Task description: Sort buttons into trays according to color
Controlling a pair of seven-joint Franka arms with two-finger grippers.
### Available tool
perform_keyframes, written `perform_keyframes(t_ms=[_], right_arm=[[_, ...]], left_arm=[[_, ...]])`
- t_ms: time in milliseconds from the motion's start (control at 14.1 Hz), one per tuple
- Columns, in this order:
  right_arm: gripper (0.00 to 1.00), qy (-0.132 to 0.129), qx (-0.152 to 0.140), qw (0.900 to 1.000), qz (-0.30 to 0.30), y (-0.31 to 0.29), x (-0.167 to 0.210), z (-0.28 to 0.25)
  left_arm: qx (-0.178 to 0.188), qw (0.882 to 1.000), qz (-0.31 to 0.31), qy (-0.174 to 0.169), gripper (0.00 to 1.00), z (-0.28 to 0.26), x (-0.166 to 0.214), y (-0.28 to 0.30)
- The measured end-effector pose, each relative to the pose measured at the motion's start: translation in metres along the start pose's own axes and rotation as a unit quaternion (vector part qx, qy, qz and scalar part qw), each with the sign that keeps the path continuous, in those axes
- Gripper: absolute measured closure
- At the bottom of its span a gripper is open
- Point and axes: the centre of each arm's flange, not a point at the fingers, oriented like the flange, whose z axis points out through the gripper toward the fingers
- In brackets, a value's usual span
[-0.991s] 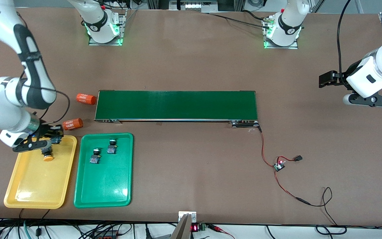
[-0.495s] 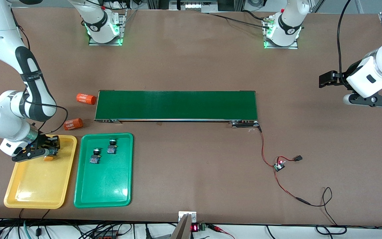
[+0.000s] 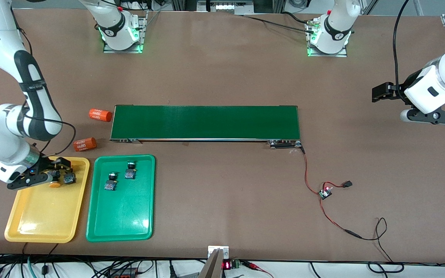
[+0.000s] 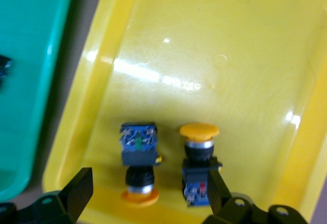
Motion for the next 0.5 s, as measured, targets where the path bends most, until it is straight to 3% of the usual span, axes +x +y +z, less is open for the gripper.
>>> perform_keyframes(t_ms=[283,495], right_arm=[[0.00,-0.050,0.024,0.996,0.070,-0.051,0.006,-0.147],[0.00,-0.053,0.017,0.996,0.064,-0.095,-0.016,-0.264]], left_arm=[[0.000,1.000,0.000,0.000,0.00,0.000,0.000,0.000],[0.000,1.000,0.000,0.000,0.00,0.000,0.000,0.000]])
